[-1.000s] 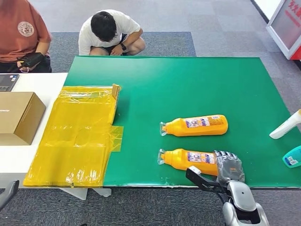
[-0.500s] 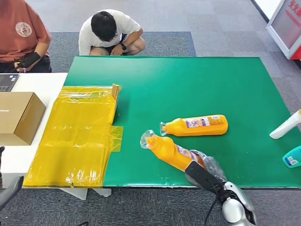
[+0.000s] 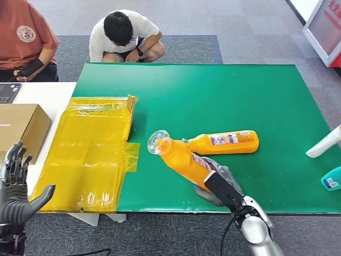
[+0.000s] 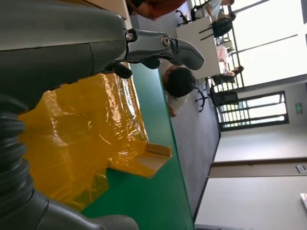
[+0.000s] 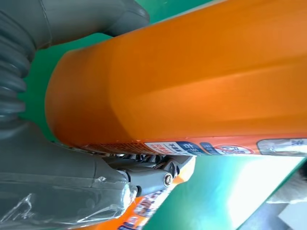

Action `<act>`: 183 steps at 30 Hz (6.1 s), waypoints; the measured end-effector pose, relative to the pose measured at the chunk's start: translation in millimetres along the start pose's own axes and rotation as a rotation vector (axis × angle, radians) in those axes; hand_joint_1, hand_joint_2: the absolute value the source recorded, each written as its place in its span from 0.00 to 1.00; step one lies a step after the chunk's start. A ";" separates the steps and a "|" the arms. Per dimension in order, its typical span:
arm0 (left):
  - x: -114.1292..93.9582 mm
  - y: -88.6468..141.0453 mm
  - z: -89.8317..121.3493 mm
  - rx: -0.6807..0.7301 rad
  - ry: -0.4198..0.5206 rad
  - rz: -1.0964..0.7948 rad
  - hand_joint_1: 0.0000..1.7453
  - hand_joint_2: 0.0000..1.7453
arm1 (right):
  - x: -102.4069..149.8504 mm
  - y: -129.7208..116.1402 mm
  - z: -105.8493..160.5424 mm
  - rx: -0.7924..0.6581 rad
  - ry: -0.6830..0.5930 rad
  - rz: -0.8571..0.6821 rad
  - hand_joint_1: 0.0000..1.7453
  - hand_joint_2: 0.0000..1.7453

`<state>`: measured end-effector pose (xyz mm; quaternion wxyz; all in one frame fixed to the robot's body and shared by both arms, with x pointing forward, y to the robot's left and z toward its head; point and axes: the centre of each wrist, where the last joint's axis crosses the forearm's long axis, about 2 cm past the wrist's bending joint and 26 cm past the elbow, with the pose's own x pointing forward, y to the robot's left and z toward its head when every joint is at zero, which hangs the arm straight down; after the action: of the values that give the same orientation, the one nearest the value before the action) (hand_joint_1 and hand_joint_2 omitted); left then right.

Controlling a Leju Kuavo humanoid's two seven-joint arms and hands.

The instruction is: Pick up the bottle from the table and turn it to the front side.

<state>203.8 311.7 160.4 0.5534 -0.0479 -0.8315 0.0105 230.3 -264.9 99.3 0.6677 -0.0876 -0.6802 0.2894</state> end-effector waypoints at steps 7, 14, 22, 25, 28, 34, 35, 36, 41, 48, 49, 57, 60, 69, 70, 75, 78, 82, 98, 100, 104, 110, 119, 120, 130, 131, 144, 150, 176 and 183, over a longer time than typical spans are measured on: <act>-14.5 -41.5 -50.8 -0.094 0.016 0.164 0.00 1.00 | 33.5 14.5 -43.7 0.006 -0.134 -0.088 1.00 1.00; -27.2 -124.8 -109.9 -0.333 0.066 0.462 0.00 1.00 | 72.7 30.3 -99.2 0.023 -0.252 -0.180 1.00 1.00; -24.7 -181.5 -128.6 -0.528 0.114 0.564 0.00 1.00 | 87.4 41.1 -123.2 0.050 -0.280 -0.210 1.00 1.00; -26.1 -189.2 -130.8 -0.560 0.127 0.569 0.00 1.00 | 82.8 45.0 -124.3 0.055 -0.271 -0.211 1.00 1.00; -27.7 -195.1 -131.3 -0.585 0.134 0.566 0.00 1.00 | 78.6 49.7 -123.9 0.067 -0.264 -0.211 1.00 1.00; -28.6 -198.6 -134.5 -0.583 0.145 0.508 0.03 1.00 | 77.0 59.4 -122.3 0.102 -0.258 -0.203 1.00 1.00; -28.4 -198.9 -135.1 -0.579 0.145 0.494 0.03 1.00 | 76.9 61.6 -121.6 0.111 -0.257 -0.201 1.00 1.00; -28.3 -199.0 -135.6 -0.575 0.146 0.480 0.02 1.00 | 76.9 63.7 -121.1 0.119 -0.255 -0.199 1.00 1.00; -28.5 -199.9 -135.6 -0.561 0.147 0.412 0.00 1.00 | 76.8 70.3 -120.0 0.145 -0.250 -0.195 1.00 1.00; -25.5 -200.9 -140.8 -0.562 0.126 0.240 0.00 1.00 | 75.2 78.7 -115.7 0.158 -0.237 -0.181 1.00 1.00; -24.0 -201.5 -142.7 -0.566 0.120 0.210 0.00 1.00 | 74.3 79.6 -114.7 0.159 -0.233 -0.180 1.00 1.00; -17.8 -204.8 -149.7 -0.591 0.101 0.115 0.00 1.00 | 72.0 82.3 -111.2 0.156 -0.221 -0.169 1.00 1.00; -16.9 -205.4 -150.6 -0.599 0.100 0.114 0.00 1.00 | 72.6 81.8 -110.9 0.151 -0.224 -0.164 1.00 1.00; -16.0 -206.1 -151.3 -0.608 0.098 0.117 0.00 1.00 | 72.9 80.9 -110.2 0.147 -0.228 -0.160 1.00 1.00; -16.0 -206.1 -151.3 -0.608 0.098 0.117 0.04 1.00 | 72.9 80.8 -110.2 0.147 -0.228 -0.160 1.00 1.00; -15.9 -206.3 -151.4 -0.613 0.099 0.123 1.00 1.00 | 73.0 80.6 -110.1 0.146 -0.228 -0.159 1.00 1.00; -15.8 -206.5 -151.2 -0.620 0.102 0.148 1.00 1.00 | 73.3 80.8 -109.9 0.145 -0.226 -0.158 1.00 1.00; -15.9 -206.4 -151.1 -0.623 0.106 0.181 1.00 1.00 | 74.1 80.5 -108.6 0.140 -0.226 -0.154 1.00 1.00; -16.5 -203.4 -151.9 -0.614 0.113 0.217 1.00 1.00 | 77.0 82.1 -105.9 0.109 -0.217 -0.167 1.00 1.00; -17.0 -202.3 -151.9 -0.606 0.115 0.218 1.00 1.00 | 76.5 81.4 -105.9 0.102 -0.216 -0.169 1.00 1.00; -19.4 -196.8 -152.1 -0.556 0.112 0.195 1.00 1.00 | 75.2 79.9 -105.9 0.078 -0.209 -0.179 0.71 1.00; -29.8 -171.1 -149.8 -0.451 0.120 0.168 1.00 1.00 | 69.7 69.6 -105.4 0.026 -0.196 -0.202 0.00 1.00; -45.3 -115.7 -143.0 -0.278 0.125 -0.051 1.00 1.00 | 59.5 34.5 -103.9 -0.104 -0.192 -0.202 0.00 1.00; -45.6 -111.9 -143.0 -0.266 0.121 -0.080 1.00 1.00 | 58.9 31.5 -103.5 -0.115 -0.193 -0.199 0.00 1.00; -44.7 -89.0 -148.0 -0.127 0.020 -0.782 1.00 1.00 | 64.0 5.4 -94.4 -0.229 -0.241 -0.193 0.00 1.00; -45.2 -88.8 -150.0 -0.122 0.001 -0.859 1.00 1.00 | 66.3 3.7 -94.1 -0.234 -0.253 -0.191 0.00 1.00; -69.9 -118.8 -178.7 -0.291 -0.125 -1.423 1.00 1.00 | 101.3 -3.6 -100.7 -0.203 -0.406 -0.159 0.00 1.00; -82.2 -138.3 -180.8 -0.409 -0.130 -1.470 1.00 1.00 | 115.9 0.8 -99.9 -0.166 -0.472 -0.160 0.00 1.00; -125.9 -165.3 -137.9 -0.572 0.010 -1.406 0.00 1.00 | 131.4 12.6 -95.0 -0.130 -0.536 -0.181 0.00 1.00; -131.3 -163.2 -130.8 -0.578 0.030 -1.402 0.00 1.00 | 130.9 13.3 -91.9 -0.138 -0.536 -0.189 0.00 1.00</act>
<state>363.4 132.6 101.9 0.4072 0.3487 -0.6292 -0.5628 302.8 -162.4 199.3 0.4806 0.0107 -0.8556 0.1919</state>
